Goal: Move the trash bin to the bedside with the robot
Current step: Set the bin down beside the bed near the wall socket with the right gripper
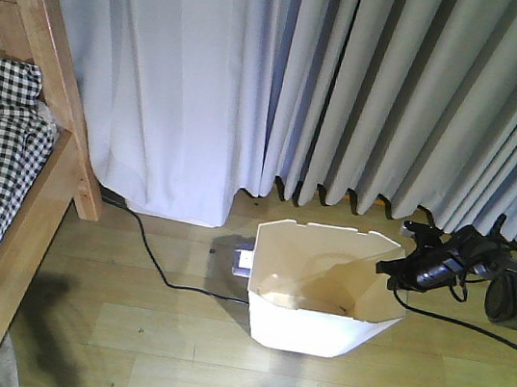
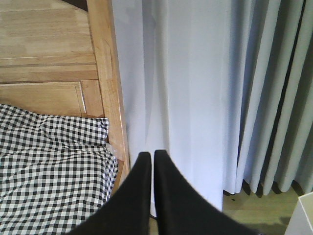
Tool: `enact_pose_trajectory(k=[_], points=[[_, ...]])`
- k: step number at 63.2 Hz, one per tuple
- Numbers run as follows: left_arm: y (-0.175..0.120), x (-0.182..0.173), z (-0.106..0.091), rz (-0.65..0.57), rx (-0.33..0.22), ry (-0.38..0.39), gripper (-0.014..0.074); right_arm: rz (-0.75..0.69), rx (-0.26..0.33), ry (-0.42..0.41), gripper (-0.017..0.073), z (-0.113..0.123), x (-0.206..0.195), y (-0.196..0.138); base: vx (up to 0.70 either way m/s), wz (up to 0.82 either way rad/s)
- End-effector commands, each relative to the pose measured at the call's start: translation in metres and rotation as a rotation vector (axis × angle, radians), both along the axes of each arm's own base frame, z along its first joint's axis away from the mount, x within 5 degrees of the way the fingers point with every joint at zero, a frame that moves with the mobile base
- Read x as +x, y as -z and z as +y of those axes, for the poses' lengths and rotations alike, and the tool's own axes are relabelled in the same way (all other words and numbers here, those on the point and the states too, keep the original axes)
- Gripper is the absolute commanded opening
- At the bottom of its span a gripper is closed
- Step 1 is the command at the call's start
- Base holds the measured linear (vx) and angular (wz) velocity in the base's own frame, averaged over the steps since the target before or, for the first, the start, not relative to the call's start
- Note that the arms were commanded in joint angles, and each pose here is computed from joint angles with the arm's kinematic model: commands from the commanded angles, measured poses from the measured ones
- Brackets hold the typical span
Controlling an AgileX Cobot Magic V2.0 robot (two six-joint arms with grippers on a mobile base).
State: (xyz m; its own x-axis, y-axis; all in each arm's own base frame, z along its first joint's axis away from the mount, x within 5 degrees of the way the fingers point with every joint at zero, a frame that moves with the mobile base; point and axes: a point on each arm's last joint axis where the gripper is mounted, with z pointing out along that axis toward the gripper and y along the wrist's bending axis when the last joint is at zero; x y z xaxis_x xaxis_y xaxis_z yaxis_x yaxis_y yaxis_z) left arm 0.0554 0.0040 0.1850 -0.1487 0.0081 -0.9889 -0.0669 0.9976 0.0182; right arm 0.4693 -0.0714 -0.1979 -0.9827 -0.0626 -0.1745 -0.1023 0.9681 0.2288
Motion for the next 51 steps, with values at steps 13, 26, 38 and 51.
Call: enact_pose_trajectory(k=[13,26,38,51], points=[[-0.001,0.000,0.000,-0.067,0.000,0.001,-0.0006,0.087,0.082,0.035,0.0085,0.009,-0.022,0.032,0.00,0.00],[-0.001,0.000,0.000,-0.067,0.000,0.001,-0.0006,0.125,0.084,0.050,0.0092,0.010,-0.032,0.044,0.00,0.00],[-0.001,0.000,0.000,-0.067,0.000,0.001,-0.0006,0.142,0.087,0.051,0.0114,0.012,-0.039,0.052,0.00,0.00],[-0.001,0.000,0.000,-0.067,0.000,0.001,-0.0006,0.130,0.080,0.055,0.0206,0.011,-0.037,0.052,0.00,0.00]])
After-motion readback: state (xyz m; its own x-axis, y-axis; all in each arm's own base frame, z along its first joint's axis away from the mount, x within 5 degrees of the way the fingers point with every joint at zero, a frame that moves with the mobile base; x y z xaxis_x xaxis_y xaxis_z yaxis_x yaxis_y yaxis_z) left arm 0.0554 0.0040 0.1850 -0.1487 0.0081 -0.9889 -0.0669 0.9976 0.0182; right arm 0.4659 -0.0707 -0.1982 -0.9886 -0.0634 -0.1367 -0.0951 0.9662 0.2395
